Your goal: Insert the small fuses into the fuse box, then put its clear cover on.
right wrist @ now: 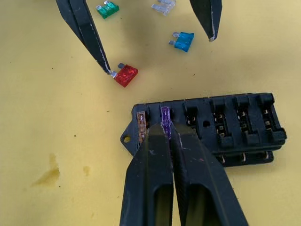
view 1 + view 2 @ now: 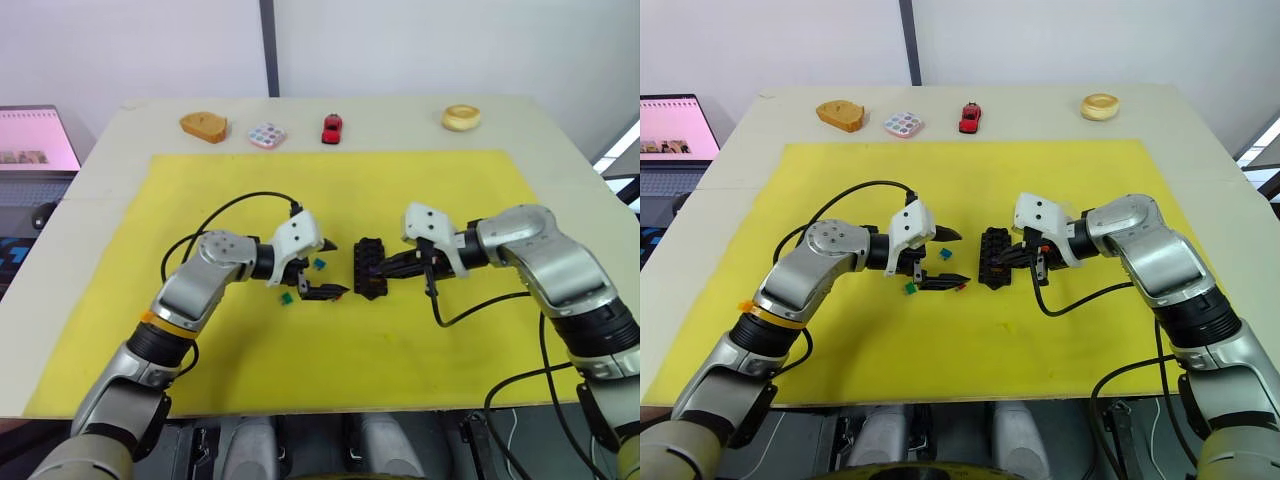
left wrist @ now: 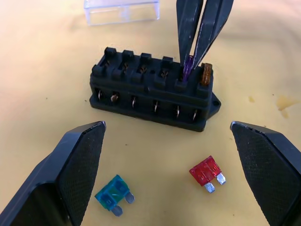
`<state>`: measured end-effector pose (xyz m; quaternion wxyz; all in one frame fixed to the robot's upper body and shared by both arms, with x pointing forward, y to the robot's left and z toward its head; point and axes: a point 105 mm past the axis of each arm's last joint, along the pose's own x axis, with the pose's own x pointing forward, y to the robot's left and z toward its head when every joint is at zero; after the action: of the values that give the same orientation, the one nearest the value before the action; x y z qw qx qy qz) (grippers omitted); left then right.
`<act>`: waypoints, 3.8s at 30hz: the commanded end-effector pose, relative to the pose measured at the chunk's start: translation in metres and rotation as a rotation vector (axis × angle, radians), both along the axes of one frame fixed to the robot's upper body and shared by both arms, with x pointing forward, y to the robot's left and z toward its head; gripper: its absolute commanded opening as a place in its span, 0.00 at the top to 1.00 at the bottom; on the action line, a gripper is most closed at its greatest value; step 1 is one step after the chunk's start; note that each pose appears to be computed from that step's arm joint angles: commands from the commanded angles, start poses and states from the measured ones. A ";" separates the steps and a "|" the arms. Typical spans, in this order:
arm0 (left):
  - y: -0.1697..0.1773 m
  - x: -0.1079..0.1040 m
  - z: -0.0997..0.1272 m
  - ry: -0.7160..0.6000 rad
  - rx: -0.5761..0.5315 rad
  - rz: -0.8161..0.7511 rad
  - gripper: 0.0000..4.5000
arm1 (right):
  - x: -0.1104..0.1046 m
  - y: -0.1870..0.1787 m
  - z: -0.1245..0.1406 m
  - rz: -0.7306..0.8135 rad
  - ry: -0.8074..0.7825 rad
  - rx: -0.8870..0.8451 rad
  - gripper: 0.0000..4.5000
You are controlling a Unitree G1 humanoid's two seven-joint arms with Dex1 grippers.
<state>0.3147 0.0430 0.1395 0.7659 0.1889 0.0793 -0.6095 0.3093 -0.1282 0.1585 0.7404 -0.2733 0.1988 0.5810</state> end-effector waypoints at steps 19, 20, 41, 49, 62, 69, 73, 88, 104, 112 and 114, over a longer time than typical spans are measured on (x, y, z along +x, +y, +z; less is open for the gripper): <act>0.000 -0.002 0.010 -0.048 -0.012 -0.010 0.00 | 0.003 0.003 0.007 0.027 0.018 0.087 1.00; 0.000 -0.003 0.009 -0.048 -0.010 -0.010 0.00 | 0.003 0.003 0.004 0.025 0.020 0.081 1.00; -0.001 -0.003 0.009 -0.050 -0.007 -0.010 0.00 | 0.007 0.000 -0.021 0.015 -0.014 -0.017 1.00; -0.001 -0.004 0.008 -0.053 -0.002 -0.013 0.00 | 0.008 -0.001 -0.029 0.022 -0.026 -0.072 1.00; -0.001 -0.004 0.008 -0.051 -0.004 -0.010 0.00 | 0.011 -0.004 -0.036 -0.001 -0.019 -0.126 1.00; 0.000 -0.004 0.008 -0.051 -0.002 -0.009 0.00 | 0.011 0.000 -0.024 0.004 -0.020 -0.097 1.00; 0.000 -0.003 0.008 -0.051 -0.002 -0.008 0.00 | 0.011 0.001 -0.019 0.005 -0.021 -0.080 1.00; 0.000 -0.002 0.009 -0.052 -0.002 -0.007 0.00 | 0.012 0.004 -0.006 0.003 -0.038 -0.043 0.59; 0.000 -0.002 0.009 -0.054 -0.002 -0.008 0.00 | 0.017 0.006 0.014 0.001 -0.083 0.003 0.59; -0.001 -0.001 0.009 -0.057 -0.003 -0.010 0.00 | 0.013 0.008 0.024 0.017 -0.086 0.038 0.59; -0.001 -0.001 0.009 -0.057 -0.002 -0.010 0.00 | 0.012 0.008 0.026 0.018 -0.080 0.048 0.59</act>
<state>0.3120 0.0432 0.1379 0.7647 0.1918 0.0787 -0.6102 0.3221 -0.1247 0.1622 0.7462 -0.2710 0.1896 0.5778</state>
